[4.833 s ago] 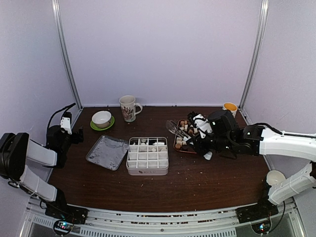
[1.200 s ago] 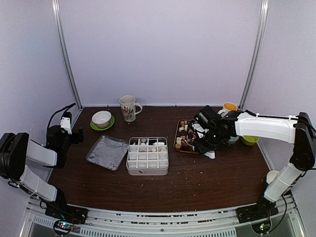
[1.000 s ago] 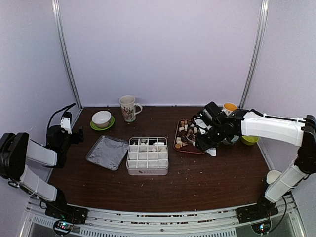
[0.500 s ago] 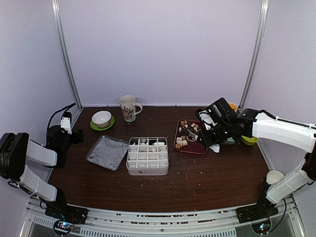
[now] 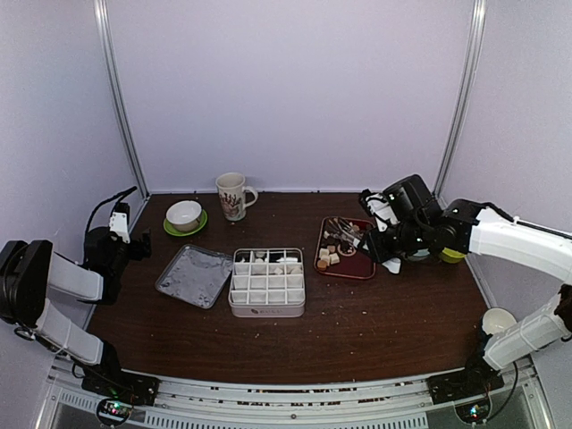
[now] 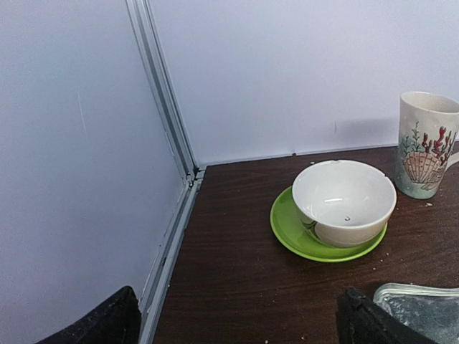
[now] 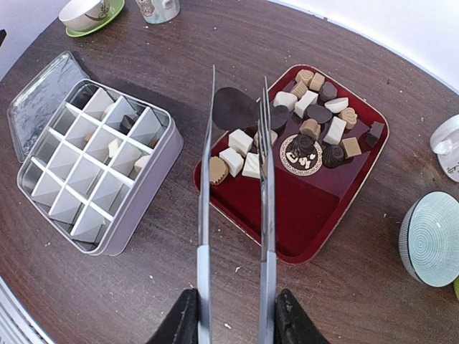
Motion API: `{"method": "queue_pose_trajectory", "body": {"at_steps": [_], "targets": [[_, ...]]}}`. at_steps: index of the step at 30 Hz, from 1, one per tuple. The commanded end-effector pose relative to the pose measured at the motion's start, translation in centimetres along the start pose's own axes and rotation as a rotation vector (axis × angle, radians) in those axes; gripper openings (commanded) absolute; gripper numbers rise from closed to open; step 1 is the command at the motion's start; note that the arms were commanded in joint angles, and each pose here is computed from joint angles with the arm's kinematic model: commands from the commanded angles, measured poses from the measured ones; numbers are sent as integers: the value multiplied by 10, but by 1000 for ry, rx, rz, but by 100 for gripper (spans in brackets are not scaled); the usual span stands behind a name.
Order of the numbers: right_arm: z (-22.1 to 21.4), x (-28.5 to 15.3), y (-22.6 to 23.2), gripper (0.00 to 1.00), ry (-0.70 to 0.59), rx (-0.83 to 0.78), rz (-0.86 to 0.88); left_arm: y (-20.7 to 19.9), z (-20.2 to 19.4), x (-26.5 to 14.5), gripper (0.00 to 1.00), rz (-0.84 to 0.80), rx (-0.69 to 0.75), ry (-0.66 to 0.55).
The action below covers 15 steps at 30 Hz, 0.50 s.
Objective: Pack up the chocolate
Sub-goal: Place the fake chocolate in the empty pocket of the box.
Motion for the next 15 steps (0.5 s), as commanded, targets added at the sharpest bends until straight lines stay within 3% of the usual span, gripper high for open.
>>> {"method": "queue_pose_trajectory", "body": {"at_steps": [1, 15], "targets": [[14, -10, 1, 23, -73, -4, 21, 2, 12, 4, 98, 3, 1, -38], [16, -13, 15, 23, -89, -12, 109, 2, 12, 4, 98, 2, 1, -38]]}}
Point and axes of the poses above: each gripper's point midway between its finger pads, its own x axis out along the fingers, its own y axis along the line the jaws close on, z = x × y, the point moved 1 cm from there along -x, back along the fingers, and after that the axes turned 7 degrees about -x, right-handed, at the moved point
